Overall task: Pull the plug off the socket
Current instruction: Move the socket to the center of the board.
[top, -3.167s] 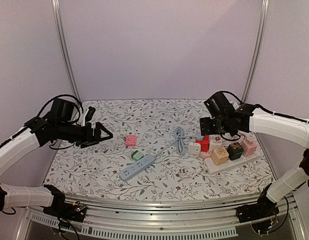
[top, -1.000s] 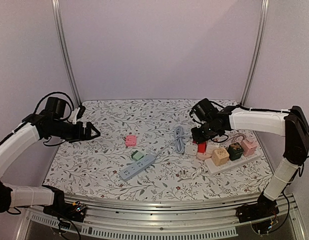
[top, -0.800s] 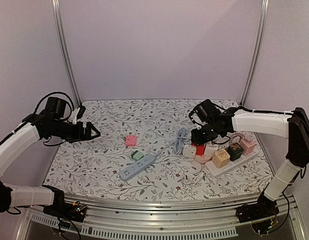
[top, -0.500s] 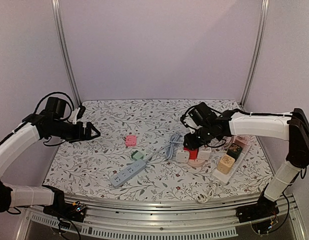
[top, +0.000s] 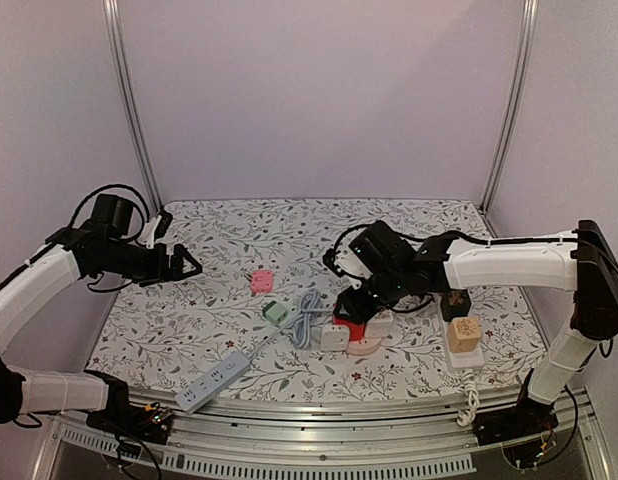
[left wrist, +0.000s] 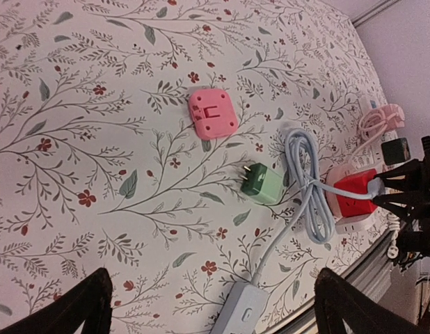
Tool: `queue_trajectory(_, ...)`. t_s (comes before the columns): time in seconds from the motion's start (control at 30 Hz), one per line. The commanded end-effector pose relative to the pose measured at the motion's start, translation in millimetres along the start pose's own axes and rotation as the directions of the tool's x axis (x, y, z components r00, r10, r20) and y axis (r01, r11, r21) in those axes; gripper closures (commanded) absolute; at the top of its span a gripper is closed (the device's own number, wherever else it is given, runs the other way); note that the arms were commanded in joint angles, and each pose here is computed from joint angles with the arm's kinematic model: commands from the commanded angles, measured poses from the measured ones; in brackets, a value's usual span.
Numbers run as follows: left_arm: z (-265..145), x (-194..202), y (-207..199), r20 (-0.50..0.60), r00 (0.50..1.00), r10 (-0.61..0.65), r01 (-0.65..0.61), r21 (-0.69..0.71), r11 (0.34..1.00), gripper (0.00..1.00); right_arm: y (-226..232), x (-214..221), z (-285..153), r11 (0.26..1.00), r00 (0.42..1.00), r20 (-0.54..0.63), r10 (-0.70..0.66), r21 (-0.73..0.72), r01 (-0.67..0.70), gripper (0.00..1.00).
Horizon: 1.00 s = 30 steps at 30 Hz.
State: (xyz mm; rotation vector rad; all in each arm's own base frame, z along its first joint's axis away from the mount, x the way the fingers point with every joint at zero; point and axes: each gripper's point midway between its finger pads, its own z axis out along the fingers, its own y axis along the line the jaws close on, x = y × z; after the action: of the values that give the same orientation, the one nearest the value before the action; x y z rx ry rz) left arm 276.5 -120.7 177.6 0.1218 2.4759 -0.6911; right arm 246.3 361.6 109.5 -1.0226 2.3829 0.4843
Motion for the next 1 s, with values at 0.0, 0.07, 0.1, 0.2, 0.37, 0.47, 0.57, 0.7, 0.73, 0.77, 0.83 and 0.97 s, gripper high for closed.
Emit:
queue_trajectory(0.0, 4, 2, -2, 0.0, 1.0, 0.011, -0.011, 0.029, 1.0, 0.0, 43, -23, 1, 0.987, 0.997, 0.062, -0.039, -0.154, 0.048, 0.82)
queue_trajectory(0.07, 4, 3, -6, 0.0, 1.0, 0.022, -0.022, 0.043, 0.999, 0.01, 46, -24, 2, 0.986, 0.997, 0.064, -0.043, -0.159, 0.053, 0.81)
queue_trajectory(0.1, 4, 4, -9, 0.0, 1.0, 0.03, -0.03, 0.051, 0.998, 0.0, 46, -25, 2, 0.986, 0.997, 0.068, -0.044, -0.156, 0.054, 0.8)
queue_trajectory(0.2, 6, 6, -19, -0.005, 0.998, 0.062, -0.062, 0.075, 0.995, 0.0, 42, -29, 2, 0.991, 0.996, 0.079, -0.036, -0.122, 0.046, 0.72)
queue_trajectory(0.37, 7, 8, -50, -0.004, 0.983, 0.186, -0.184, 0.123, 0.975, 0.01, 23, -33, -7, 1.0, 0.994, 0.111, -0.01, -0.019, 0.013, 0.43)
queue_trajectory(0.47, 5, 6, -76, 0.015, 0.959, 0.282, -0.281, 0.16, 0.946, 0.0, 10, -38, -22, 0.998, 0.988, 0.157, 0.012, 0.056, -0.021, 0.26)
queue_trajectory(0.57, 7, 8, -100, 0.019, 0.933, 0.36, -0.356, 0.205, 0.912, 0.0, -3, -38, -35, 0.992, 0.981, 0.19, 0.044, 0.11, -0.066, 0.15)
queue_trajectory(0.7, 20, 13, -128, 0.0, 0.894, 0.447, -0.433, 0.249, 0.866, 0.01, -29, -31, -58, 0.966, 0.964, 0.23, 0.129, 0.188, -0.175, 0.1)
queue_trajectory(0.73, 25, 15, -133, -0.009, 0.882, 0.471, -0.453, 0.253, 0.855, 0.01, -36, -26, -61, 0.956, 0.959, 0.235, 0.157, 0.207, -0.207, 0.09)
queue_trajectory(0.77, 30, 17, -140, -0.02, 0.87, 0.493, -0.472, 0.259, 0.843, 0.0, -42, -23, -67, 0.943, 0.951, 0.249, 0.184, 0.227, -0.242, 0.07)
queue_trajectory(0.83, 42, 21, -151, -0.042, 0.847, 0.531, -0.502, 0.271, 0.822, 0.0, -49, -14, -75, 0.927, 0.944, 0.253, 0.211, 0.254, -0.276, 0.06)
queue_trajectory(0.97, 66, 28, -177, -0.072, 0.799, 0.597, -0.548, 0.32, 0.773, 0.0, -59, 13, -78, 0.888, 0.926, 0.235, 0.296, 0.29, -0.358, 0.05)
